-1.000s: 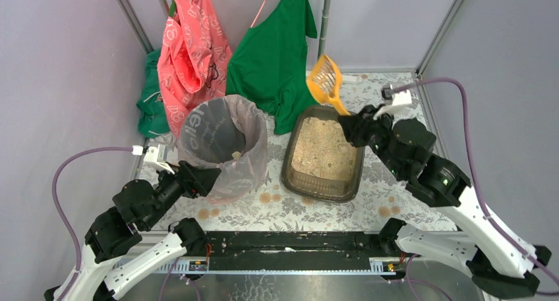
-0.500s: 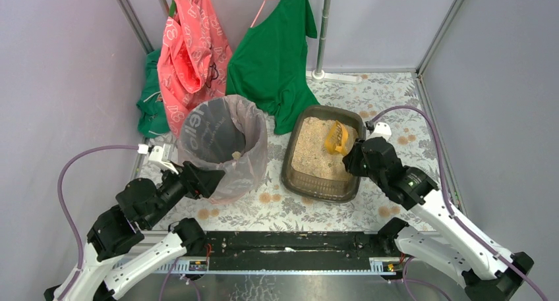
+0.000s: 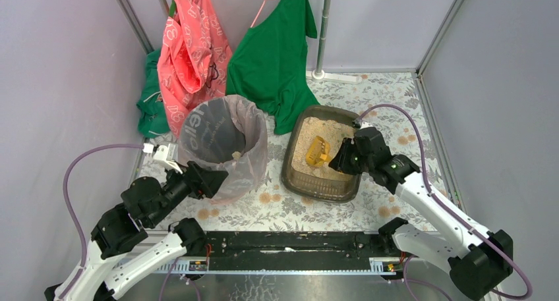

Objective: Clean the litter box

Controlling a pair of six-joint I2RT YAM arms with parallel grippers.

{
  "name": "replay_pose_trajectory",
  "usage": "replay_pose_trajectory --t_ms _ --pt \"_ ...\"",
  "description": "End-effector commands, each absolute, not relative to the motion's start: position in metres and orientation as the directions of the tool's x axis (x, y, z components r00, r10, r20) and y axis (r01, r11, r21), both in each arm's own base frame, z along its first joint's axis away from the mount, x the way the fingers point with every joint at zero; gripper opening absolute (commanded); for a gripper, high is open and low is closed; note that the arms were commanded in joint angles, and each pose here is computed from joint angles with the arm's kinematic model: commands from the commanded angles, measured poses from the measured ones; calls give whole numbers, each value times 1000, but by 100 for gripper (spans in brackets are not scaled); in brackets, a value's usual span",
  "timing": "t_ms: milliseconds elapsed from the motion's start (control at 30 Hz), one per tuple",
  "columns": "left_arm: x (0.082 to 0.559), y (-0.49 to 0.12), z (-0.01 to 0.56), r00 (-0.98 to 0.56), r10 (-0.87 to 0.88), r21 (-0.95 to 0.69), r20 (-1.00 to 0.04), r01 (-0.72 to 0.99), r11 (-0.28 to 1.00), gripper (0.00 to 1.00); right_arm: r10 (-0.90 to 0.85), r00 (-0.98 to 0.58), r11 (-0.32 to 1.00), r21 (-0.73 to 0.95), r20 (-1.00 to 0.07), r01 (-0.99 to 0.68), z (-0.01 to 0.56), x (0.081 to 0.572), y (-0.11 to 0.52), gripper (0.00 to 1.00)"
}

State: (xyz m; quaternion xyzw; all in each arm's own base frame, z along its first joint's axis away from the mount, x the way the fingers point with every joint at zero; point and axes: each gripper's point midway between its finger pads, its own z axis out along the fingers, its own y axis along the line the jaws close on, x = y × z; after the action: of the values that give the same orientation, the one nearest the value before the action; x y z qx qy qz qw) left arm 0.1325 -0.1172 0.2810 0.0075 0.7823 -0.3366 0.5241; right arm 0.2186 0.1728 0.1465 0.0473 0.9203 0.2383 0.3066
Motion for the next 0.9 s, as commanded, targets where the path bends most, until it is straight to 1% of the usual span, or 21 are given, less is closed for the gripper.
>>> replay_pose_trajectory --t_ms 0,133,300,367,533,733,867 --pt "136 -124 309 -409 -379 -537 -830 407 739 75 293 -807 829 557 -512 -53 146 231 180 0" --pt "139 -125 309 -407 -371 -528 -835 401 749 75 391 -792 804 593 -469 46 136 244 162 0" --pt "141 -126 311 -404 -369 -524 -837 398 753 75 502 -716 776 618 -485 125 149 257 135 0" --pt "142 -126 311 -400 -370 -522 -839 398 754 75 506 -719 775 618 -477 135 145 258 132 0" --pt "143 -130 309 -406 -364 -521 -838 403 752 75 507 -762 744 651 -402 152 121 261 140 0" --pt "143 -122 310 -397 -361 -510 -844 385 770 75 559 -734 699 696 -385 168 108 273 145 0" --pt "144 -123 307 -401 -355 -505 -845 378 776 75 599 -716 646 745 -359 167 103 284 153 0"
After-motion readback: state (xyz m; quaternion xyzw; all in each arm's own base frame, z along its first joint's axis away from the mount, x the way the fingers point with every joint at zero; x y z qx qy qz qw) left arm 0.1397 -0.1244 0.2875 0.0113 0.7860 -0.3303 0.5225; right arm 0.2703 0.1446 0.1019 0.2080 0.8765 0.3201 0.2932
